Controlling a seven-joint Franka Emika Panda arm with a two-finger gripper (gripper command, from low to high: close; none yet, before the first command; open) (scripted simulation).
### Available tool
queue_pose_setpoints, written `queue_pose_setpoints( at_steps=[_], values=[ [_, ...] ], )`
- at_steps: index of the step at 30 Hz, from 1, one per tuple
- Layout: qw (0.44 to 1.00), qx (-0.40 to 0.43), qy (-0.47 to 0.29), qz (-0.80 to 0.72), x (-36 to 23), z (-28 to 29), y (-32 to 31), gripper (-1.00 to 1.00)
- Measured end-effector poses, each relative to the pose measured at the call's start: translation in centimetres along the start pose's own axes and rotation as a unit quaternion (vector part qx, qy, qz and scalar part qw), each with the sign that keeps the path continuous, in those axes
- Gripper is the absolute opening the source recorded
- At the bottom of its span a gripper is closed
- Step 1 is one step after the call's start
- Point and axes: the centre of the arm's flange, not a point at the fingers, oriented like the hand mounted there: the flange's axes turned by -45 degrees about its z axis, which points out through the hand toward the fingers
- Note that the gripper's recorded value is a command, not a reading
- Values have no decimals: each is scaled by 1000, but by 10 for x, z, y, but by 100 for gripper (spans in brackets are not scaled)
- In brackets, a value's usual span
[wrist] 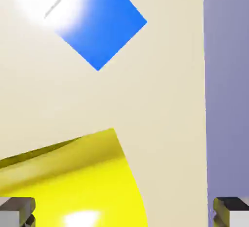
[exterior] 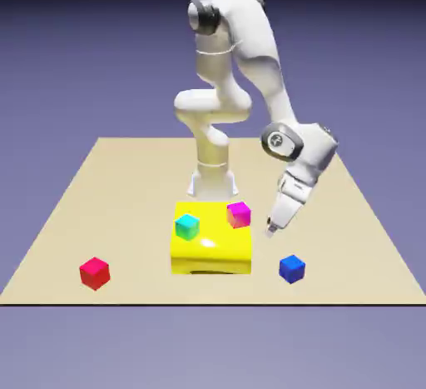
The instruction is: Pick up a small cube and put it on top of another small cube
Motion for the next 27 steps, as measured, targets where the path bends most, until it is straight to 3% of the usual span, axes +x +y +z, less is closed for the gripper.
queue_pose_setpoints(
  at_steps=[12,15,16,18,21,27],
  values=[
    [952,-112,-113,-263,110,3,-31,0],
    [952,-112,-113,-263,113,66,-21,0],
    [952,-112,-113,-263,113,67,-21,-100],
    [952,-111,-113,-263,113,67,-21,-100],
    [952,-111,-113,-263,110,3,-31,-100],
    [965,-38,-172,-194,48,-6,-24,-100]
  ],
)
